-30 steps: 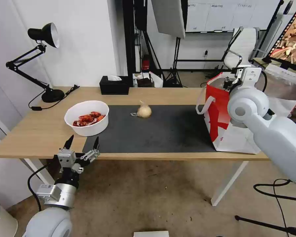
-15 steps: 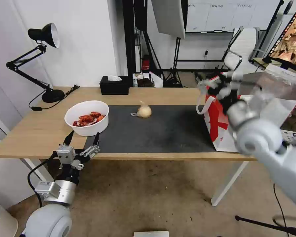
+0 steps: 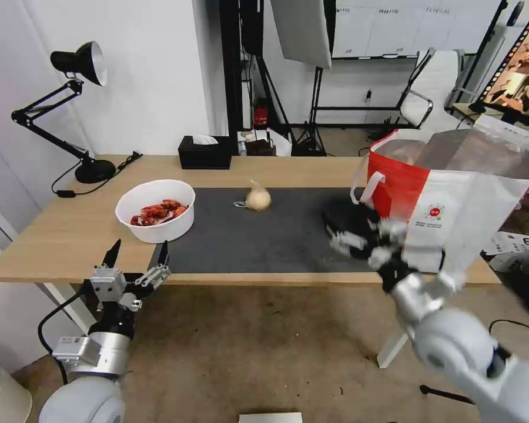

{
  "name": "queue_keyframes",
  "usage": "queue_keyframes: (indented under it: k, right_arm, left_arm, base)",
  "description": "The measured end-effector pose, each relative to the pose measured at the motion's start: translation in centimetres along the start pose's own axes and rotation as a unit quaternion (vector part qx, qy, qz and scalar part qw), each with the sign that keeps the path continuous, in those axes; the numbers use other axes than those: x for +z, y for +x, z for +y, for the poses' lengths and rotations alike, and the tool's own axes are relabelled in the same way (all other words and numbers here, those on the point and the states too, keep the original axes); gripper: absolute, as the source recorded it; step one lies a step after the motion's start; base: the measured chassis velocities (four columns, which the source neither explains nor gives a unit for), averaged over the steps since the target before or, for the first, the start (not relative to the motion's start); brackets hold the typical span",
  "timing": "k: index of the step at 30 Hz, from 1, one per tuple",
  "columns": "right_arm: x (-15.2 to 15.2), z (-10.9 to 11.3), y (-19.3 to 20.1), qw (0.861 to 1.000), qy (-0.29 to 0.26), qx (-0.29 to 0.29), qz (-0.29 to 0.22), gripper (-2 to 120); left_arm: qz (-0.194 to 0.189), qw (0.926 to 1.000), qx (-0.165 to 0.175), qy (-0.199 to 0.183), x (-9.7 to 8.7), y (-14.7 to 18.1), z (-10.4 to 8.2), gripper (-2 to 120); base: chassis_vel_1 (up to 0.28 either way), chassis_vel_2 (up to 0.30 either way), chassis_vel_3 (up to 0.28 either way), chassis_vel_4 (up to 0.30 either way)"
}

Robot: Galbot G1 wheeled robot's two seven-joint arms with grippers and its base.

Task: Pick up the trash from the table and place it into the takeout bag.

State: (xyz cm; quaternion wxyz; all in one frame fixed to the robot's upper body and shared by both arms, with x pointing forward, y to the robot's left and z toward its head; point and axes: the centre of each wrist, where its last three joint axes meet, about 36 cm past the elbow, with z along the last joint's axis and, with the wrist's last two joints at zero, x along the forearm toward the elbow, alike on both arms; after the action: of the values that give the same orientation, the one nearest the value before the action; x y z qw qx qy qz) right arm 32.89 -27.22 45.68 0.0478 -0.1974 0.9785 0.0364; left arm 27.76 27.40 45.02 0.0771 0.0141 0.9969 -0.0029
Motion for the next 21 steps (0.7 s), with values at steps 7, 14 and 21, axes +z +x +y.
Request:
queue_keyframes:
  k: [7,14,21]
  right_arm:
    - [4.7,1.6,5.3,0.996,0.013,0.057,0.063,100]
    - [6.0,2.6,6.5,0.995,0.009,0.063,0.082,100]
    - [6.4,2.9,6.4,0.994,0.008,0.063,0.087,100]
  left_arm:
    - [0.026,0.9996,0.000,-0.007,1.3,1.2,-0.5,100]
    - [0.050,0.9987,0.008,-0.010,2.3,2.3,-0.8,100]
    - [0.068,0.9975,0.009,-0.018,2.8,3.0,-0.9,100]
  base:
    - [0.000,0.000,0.000,0.000]
    - [0.000,0.000,0.000,0.000]
    - [0.000,0.000,0.000,0.000]
